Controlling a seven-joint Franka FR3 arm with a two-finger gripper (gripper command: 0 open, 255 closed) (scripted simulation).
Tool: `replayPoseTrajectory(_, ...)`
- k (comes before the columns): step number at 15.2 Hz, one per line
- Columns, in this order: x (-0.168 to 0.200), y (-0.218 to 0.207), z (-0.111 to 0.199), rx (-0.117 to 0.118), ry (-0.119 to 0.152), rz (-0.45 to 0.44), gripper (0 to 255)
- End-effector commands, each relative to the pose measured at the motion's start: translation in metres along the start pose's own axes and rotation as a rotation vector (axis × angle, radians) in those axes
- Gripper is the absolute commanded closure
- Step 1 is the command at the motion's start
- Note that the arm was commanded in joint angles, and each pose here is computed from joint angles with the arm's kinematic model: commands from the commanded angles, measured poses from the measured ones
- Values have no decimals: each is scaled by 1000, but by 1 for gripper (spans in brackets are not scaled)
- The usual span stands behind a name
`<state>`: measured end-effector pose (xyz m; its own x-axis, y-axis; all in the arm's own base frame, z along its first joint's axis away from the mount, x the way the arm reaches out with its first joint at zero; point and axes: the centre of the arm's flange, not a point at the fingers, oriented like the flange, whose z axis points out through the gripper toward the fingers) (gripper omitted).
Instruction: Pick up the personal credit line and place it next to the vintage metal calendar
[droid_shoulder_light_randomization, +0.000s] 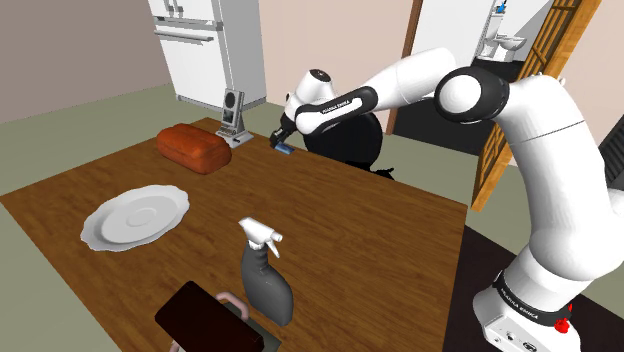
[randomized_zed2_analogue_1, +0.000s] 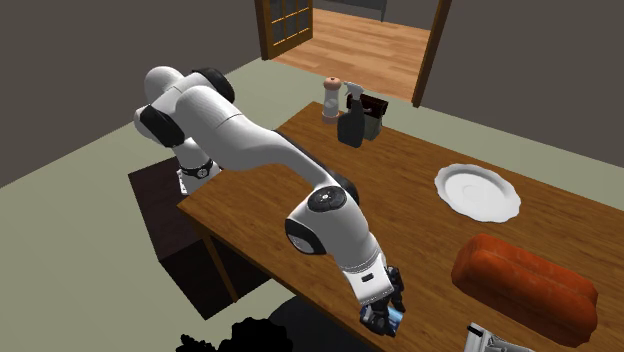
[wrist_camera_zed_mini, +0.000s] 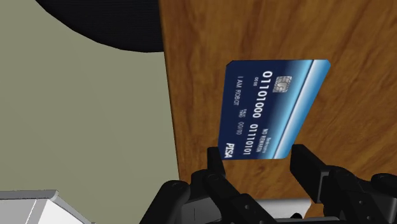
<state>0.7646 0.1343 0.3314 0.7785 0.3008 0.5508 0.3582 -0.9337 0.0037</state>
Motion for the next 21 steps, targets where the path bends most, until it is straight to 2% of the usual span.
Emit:
replayPoseTrajectory(1, -1, 0, 1, 0, 0, 0, 255)
replayPoseTrajectory(5, -1, 0, 1, 0, 0, 0, 255)
replayPoseTrajectory(6, -1, 0, 1, 0, 0, 0, 0)
replayPoseTrajectory(11, -1, 0, 1, 0, 0, 0, 0)
replayPoseTrajectory(15, -1, 0, -49, 0, 0, 0, 0)
replayPoseTrajectory(21, -1, 0, -49, 0, 0, 0, 0)
